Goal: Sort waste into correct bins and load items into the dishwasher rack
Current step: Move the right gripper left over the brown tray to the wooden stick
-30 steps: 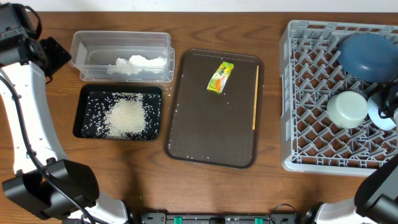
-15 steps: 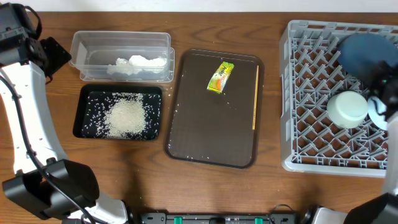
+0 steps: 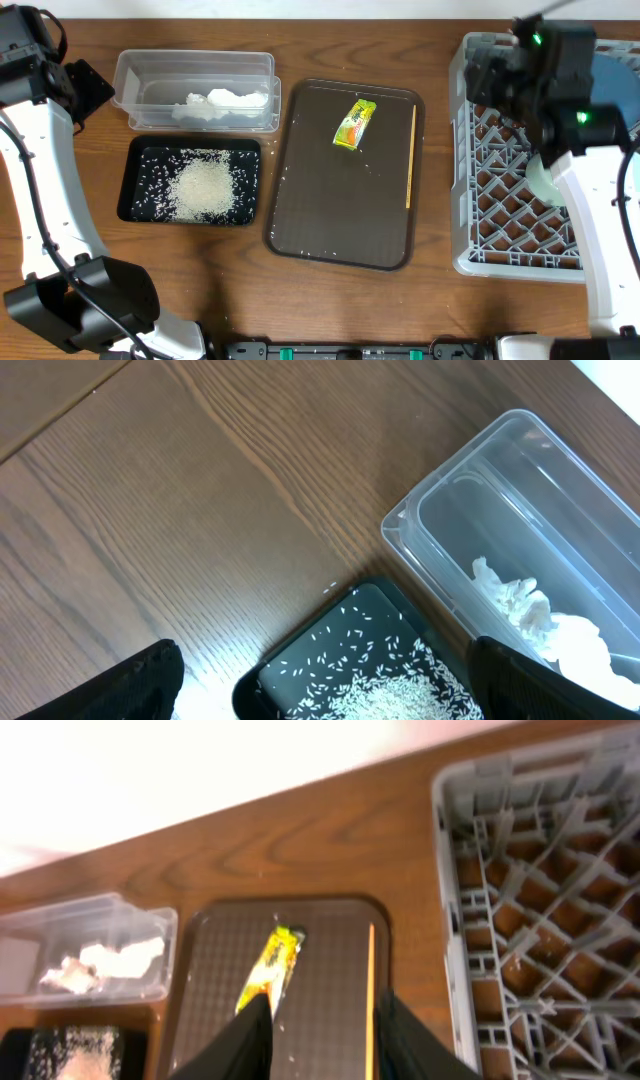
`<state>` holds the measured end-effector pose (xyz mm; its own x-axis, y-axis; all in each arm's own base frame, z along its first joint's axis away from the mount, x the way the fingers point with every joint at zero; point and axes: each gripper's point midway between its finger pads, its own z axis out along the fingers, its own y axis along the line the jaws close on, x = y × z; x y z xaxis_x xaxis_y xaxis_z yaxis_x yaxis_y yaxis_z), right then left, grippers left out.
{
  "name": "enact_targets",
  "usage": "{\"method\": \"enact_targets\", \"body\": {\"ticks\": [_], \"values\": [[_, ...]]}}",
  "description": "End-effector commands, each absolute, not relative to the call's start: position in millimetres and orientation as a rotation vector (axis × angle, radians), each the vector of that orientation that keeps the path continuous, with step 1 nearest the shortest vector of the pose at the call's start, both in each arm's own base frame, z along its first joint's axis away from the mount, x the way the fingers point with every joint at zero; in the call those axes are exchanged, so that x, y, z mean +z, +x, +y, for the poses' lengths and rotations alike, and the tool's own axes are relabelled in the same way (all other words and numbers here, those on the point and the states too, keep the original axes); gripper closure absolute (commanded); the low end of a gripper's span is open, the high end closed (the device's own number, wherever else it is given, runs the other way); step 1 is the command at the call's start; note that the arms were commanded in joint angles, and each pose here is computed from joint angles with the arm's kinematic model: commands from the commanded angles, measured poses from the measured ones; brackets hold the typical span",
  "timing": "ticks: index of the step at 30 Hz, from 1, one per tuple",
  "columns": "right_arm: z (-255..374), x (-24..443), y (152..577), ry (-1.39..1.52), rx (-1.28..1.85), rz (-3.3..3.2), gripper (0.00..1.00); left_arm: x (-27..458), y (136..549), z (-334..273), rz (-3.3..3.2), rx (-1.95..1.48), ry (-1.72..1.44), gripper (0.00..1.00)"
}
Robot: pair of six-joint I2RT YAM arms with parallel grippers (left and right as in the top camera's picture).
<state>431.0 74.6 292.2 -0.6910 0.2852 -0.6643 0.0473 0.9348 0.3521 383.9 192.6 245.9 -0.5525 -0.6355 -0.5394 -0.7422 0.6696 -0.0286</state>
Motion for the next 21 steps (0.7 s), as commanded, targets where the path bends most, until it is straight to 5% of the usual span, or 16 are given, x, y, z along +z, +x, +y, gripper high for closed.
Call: {"method": "enact_targets", "body": {"ticks": [1, 4, 7, 9, 18, 21], "values": [[83, 306, 443, 0.146, 0.244, 2.343, 0.65, 249, 382, 196, 2.357, 0.290, -1.073, 0.08], [101, 291, 443, 0.056, 0.213, 2.476, 0.56, 249, 382, 196, 2.357, 0.290, -1.073, 0.07], [116, 265, 446, -0.034, 0.205, 2.570, 0.17, 249, 382, 196, 2.357, 0.290, -1.073, 0.07], [134, 243, 446, -0.074, 0.272, 2.628, 0.02, 249, 382, 196, 2.357, 0.290, -1.073, 0.07], [172, 159, 451, -0.126, 0.359, 2.826, 0.01, 249, 382, 196, 2.357, 0.290, -1.073, 0.07], [171, 129, 451, -0.022, 0.347, 2.908, 0.21, 249, 382, 196, 2.357, 0.290, -1.073, 0.07]]}}
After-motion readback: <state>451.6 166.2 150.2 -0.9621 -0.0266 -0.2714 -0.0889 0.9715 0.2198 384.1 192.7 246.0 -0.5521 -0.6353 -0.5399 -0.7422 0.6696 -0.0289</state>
